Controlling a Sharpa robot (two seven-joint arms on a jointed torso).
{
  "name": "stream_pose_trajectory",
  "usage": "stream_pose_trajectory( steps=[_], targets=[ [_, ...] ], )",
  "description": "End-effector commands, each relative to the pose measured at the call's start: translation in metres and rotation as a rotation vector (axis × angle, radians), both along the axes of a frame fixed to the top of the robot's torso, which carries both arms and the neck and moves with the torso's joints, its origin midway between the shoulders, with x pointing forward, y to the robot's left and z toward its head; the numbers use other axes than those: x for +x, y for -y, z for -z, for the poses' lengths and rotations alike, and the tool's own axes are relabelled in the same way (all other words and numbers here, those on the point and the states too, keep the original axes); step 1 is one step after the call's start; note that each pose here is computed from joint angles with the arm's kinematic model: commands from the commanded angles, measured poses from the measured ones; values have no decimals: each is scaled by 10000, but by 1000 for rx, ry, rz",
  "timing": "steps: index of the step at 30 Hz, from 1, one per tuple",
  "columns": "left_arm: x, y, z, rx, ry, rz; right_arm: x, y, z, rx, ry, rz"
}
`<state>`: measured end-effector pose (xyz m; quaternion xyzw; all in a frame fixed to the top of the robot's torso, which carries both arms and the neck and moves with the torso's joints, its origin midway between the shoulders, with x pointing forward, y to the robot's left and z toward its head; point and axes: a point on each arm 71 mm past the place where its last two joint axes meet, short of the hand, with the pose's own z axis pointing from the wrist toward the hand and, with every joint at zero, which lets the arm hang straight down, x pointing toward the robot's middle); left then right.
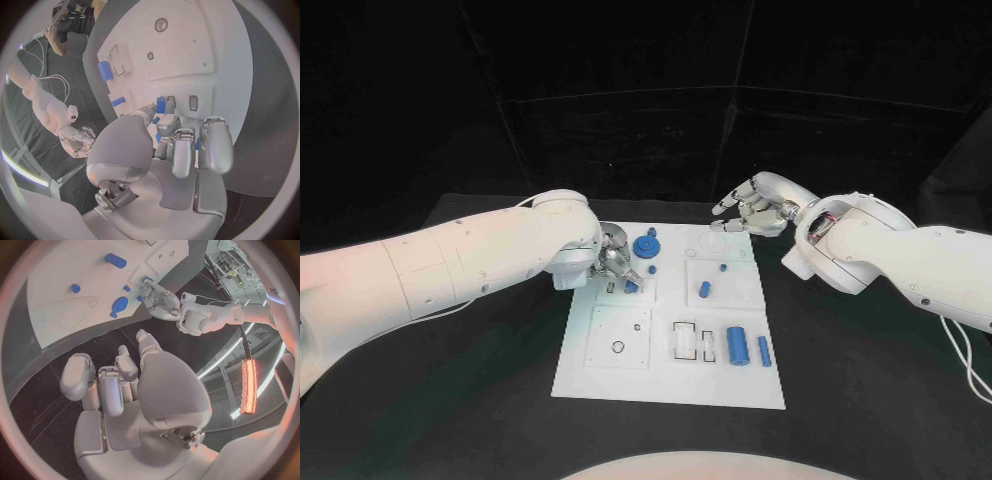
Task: Assemble the parts on the task board
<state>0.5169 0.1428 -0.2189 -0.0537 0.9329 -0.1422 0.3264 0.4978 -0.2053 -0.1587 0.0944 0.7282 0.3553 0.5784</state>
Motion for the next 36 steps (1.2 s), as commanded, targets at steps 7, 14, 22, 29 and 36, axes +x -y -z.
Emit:
stream_pose_trajectory(
  steps=[7, 14, 22, 29, 36],
  targets=[
    [-33, -117, -49, -95, 89, -86, 7, 26, -12, -13, 11, -4],
    [-88, -181, 17, -110, 97, -110, 17, 39, -8, -20, 13, -2],
    [-113, -213, 111, -96, 120, -126, 20, 43, -5, -22, 12, -2],
    [-139, -196, 150, -89, 135, -124, 22, 44, -4, -22, 12, -2],
    [-156, -187, 169, -78, 122, -115, 24, 38, -3, -23, 11, -3]
  ],
)
